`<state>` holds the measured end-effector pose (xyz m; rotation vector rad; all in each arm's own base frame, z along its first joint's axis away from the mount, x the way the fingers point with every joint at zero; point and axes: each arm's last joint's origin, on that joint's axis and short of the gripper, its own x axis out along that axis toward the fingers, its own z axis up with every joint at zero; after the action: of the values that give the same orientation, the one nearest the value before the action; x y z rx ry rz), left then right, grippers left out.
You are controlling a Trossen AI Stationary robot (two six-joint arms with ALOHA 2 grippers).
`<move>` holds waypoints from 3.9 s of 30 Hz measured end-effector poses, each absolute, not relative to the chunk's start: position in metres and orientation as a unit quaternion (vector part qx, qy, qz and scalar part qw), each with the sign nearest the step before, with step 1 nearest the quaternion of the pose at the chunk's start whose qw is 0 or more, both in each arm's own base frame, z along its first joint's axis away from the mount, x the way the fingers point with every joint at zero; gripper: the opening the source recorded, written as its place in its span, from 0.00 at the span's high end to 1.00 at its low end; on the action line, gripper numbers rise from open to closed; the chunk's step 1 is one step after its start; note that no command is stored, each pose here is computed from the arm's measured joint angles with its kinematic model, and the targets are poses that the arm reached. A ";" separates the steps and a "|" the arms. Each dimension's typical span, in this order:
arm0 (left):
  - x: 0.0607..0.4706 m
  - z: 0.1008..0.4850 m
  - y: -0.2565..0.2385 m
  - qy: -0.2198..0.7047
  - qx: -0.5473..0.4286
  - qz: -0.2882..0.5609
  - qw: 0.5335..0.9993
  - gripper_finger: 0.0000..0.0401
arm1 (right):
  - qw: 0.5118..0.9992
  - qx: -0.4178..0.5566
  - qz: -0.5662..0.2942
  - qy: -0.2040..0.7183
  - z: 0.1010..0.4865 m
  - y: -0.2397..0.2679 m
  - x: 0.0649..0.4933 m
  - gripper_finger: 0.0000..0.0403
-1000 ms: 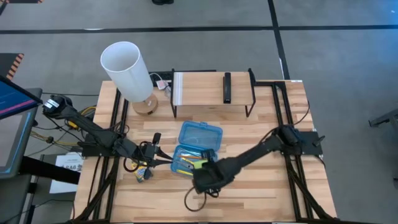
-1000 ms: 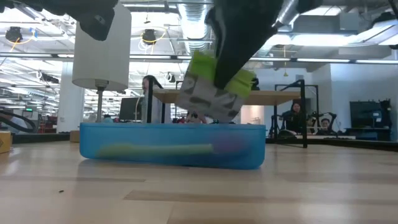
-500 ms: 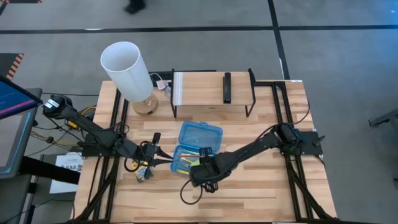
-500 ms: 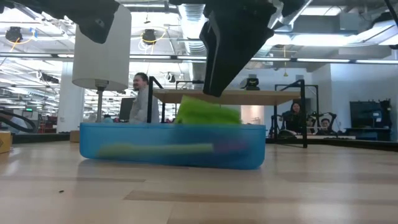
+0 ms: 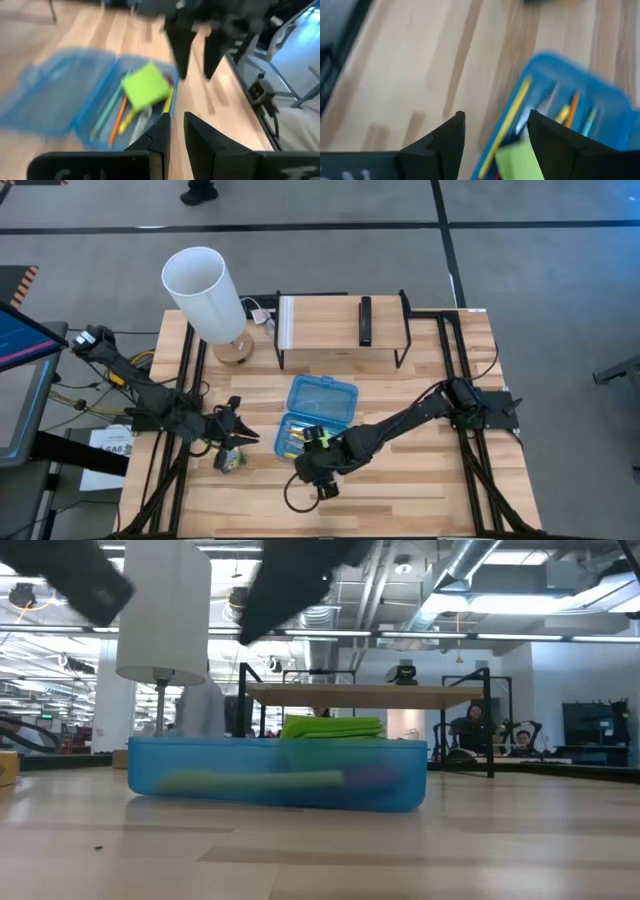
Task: Pack school essentials
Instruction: Put the yellow crayon box into the blue supply box
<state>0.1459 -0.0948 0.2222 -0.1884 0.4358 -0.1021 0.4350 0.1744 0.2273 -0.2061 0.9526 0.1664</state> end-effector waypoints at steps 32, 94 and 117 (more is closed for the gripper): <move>0.104 0.178 -0.145 0.627 -0.187 0.077 0.752 1.00 | 0.954 -0.104 0.128 0.252 0.244 0.137 0.483 0.76; 0.152 0.119 -0.135 0.541 -0.187 0.032 0.819 1.00 | 0.913 -0.065 0.160 0.369 0.159 0.122 0.513 0.98; 0.161 0.125 -0.155 0.480 -0.187 -0.025 0.857 1.00 | 0.899 -0.057 0.136 0.413 0.153 0.138 0.503 0.98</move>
<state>0.1605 -0.1551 0.1248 -0.3932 1.0093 -0.0529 0.5029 0.1384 0.1525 -0.1188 0.8555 0.2806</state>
